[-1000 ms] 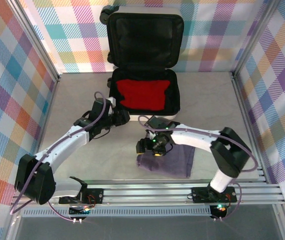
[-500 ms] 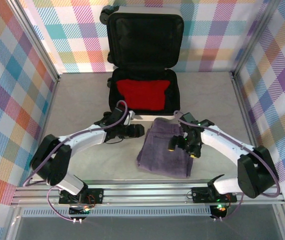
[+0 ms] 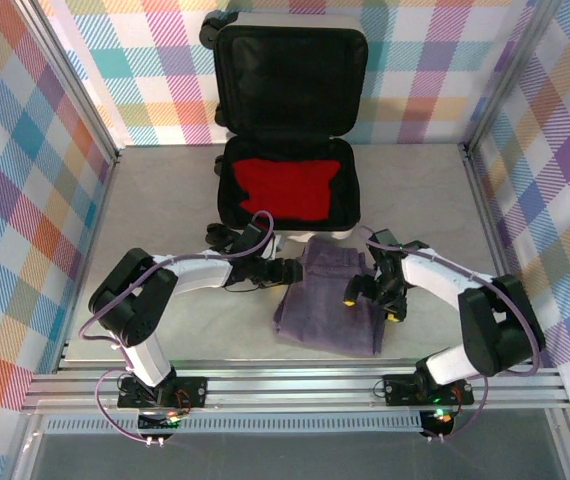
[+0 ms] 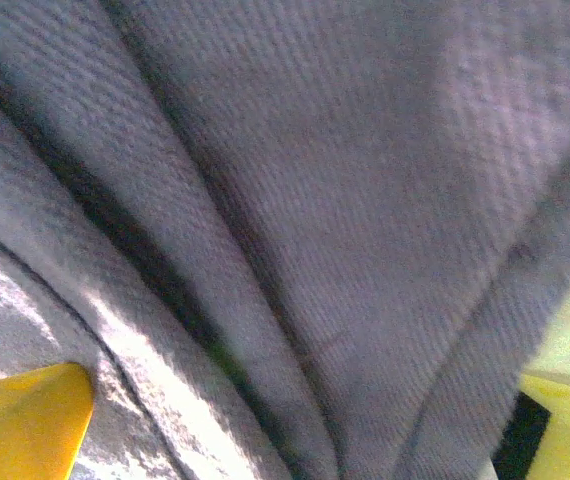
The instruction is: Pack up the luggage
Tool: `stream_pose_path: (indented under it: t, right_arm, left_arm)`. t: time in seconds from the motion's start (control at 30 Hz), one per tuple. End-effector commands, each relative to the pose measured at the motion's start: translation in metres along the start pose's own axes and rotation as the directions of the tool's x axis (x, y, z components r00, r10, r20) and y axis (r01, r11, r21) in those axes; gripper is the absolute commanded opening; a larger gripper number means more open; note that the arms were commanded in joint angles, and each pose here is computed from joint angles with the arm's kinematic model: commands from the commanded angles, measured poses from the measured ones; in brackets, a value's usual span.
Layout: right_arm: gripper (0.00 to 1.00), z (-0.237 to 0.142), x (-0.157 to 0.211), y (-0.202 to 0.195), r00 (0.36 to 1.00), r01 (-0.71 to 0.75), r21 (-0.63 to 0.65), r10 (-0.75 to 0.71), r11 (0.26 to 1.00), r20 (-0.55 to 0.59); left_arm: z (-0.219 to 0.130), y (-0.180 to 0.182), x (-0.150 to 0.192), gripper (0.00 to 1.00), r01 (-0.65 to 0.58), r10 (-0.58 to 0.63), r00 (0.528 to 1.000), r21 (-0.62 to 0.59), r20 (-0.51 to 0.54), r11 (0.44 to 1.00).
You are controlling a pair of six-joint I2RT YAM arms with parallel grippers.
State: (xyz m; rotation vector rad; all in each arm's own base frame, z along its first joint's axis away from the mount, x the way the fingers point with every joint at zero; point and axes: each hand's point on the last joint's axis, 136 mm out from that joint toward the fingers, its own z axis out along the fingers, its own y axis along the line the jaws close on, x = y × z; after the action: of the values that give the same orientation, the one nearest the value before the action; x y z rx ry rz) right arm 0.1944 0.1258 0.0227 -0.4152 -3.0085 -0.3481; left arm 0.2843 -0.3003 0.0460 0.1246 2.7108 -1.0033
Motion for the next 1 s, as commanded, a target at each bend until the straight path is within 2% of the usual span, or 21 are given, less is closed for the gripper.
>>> stream_pose_path:
  t: [0.0, 0.23, 0.47, 0.6, 0.8, 0.97]
  right_arm:
    - [0.99, 0.002, -0.007, 0.020, 0.999, 0.044, -0.095, -0.043, 0.994, 0.010]
    - [0.99, 0.006, -0.015, 0.066, 0.988, 0.154, -0.152, -0.152, 0.976, 0.026]
    - [0.99, 0.020, -0.013, 0.111, 0.968, 0.251, -0.173, -0.252, 0.952, 0.019]
    - [0.97, 0.020, -0.016, 0.111, 0.965, 0.261, -0.161, -0.259, 0.952, 0.039]
    - [0.86, 0.028, -0.015, 0.103, 0.963, 0.268, -0.135, -0.266, 0.954, 0.034]
    - [0.85, 0.034, -0.013, 0.101, 0.965, 0.262, -0.143, -0.262, 0.954, 0.023]
  left_arm:
    - [-0.005, -0.013, -0.003, 0.66, -0.012, 0.011, 1.000, 0.038, 0.010, 0.999]
    - [-0.012, -0.003, 0.009, 0.66, 0.007, -0.007, 1.000, 0.010, 0.005, 1.000]
    - [-0.035, 0.018, 0.020, 0.67, 0.017, -0.013, 0.999, -0.105, 0.039, 0.994]
    - [-0.039, 0.024, 0.022, 0.67, 0.019, -0.013, 0.999, -0.135, 0.041, 0.991]
    - [-0.030, 0.032, 0.029, 0.66, 0.037, -0.036, 0.999, -0.152, 0.009, 0.988]
    - [-0.023, 0.027, 0.038, 0.66, 0.017, -0.021, 0.999, -0.139, -0.029, 0.990]
